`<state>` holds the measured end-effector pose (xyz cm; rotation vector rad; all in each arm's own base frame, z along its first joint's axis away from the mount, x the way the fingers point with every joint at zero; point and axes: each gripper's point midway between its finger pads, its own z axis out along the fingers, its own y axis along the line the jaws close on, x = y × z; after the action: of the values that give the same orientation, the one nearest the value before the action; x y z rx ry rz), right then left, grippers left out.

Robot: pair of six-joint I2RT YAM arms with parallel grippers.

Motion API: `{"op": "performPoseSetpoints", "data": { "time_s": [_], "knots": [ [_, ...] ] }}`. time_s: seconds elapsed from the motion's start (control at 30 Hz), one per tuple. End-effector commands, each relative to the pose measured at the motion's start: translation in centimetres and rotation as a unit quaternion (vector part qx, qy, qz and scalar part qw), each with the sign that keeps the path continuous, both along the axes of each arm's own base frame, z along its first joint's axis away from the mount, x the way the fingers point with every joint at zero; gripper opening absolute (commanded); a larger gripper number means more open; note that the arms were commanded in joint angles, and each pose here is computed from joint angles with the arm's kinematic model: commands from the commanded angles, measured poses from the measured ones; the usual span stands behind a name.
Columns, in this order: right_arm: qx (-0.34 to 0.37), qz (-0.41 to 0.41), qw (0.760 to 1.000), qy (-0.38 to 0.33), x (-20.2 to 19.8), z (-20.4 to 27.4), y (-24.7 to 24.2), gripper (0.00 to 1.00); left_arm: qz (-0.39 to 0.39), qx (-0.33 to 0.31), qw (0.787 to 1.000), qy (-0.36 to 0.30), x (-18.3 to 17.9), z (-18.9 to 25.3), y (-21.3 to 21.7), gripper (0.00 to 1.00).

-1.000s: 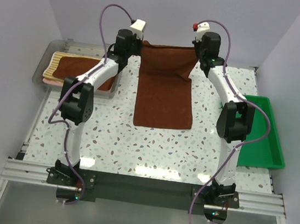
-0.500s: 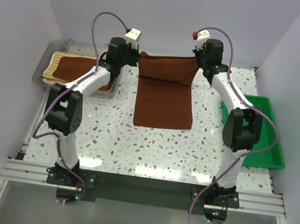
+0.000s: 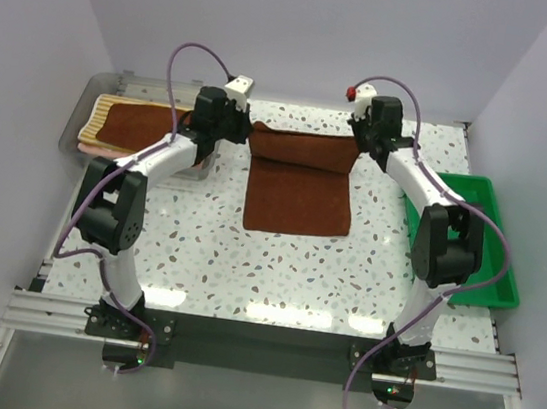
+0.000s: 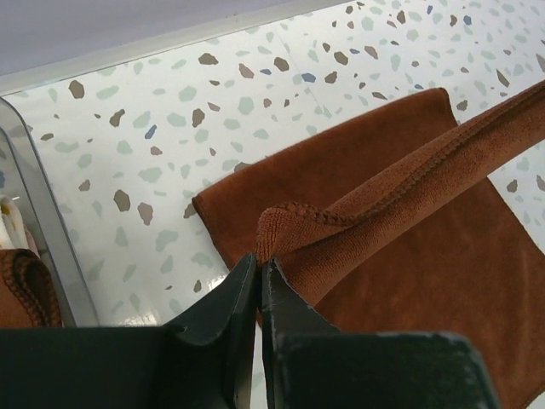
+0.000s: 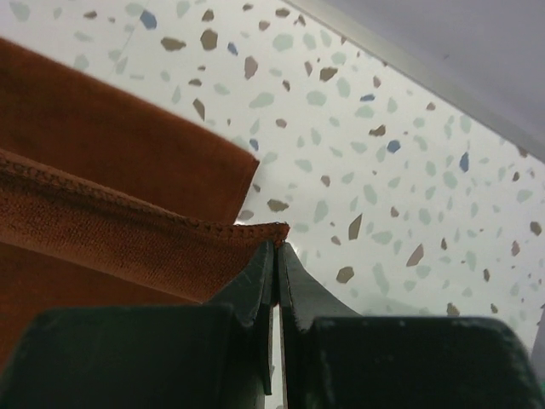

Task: Fold and stack the towels
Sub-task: Fold the towel

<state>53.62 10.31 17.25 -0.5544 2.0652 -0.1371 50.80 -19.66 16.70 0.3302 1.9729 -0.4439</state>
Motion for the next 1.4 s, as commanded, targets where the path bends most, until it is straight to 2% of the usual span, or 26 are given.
{"op": "performPoseSetpoints", "data": {
  "time_s": [0.0,0.23,0.47,0.7,0.87,1.17,1.37],
  "knots": [
    [0.007,-0.020,1.000,0.000,-1.2,0.9,-1.2,0.00,0.009,-0.002,1.000,0.002,0.0,0.4,1.0,0.11],
    [0.005,-0.025,1.000,0.014,-1.4,-0.4,-1.4,0.00,-0.004,0.004,0.999,0.037,-0.7,-2.2,0.4,0.12],
    [0.010,-0.025,1.000,-0.003,-2.0,2.1,-1.5,0.00,0.001,0.005,1.000,0.019,-1.0,-0.2,0.7,0.12],
    [0.024,-0.029,0.999,-0.013,-3.5,3.0,-1.7,0.00,-0.004,0.002,0.999,0.033,-2.7,-0.4,0.8,0.13],
    [0.040,-0.022,0.999,0.012,-5.0,0.9,-1.3,0.00,-0.001,-0.001,0.999,0.037,-4.1,-1.1,1.0,0.13],
    [0.064,-0.018,0.996,0.066,-6.7,-4.1,-0.4,0.00,-0.026,0.021,0.995,0.089,-6.3,-6.5,0.0,0.15],
    [0.066,-0.024,0.993,0.093,-7.3,-6.6,-0.5,0.00,-0.017,0.021,0.992,0.119,-7.5,-9.2,0.1,0.15]
  ]
}}
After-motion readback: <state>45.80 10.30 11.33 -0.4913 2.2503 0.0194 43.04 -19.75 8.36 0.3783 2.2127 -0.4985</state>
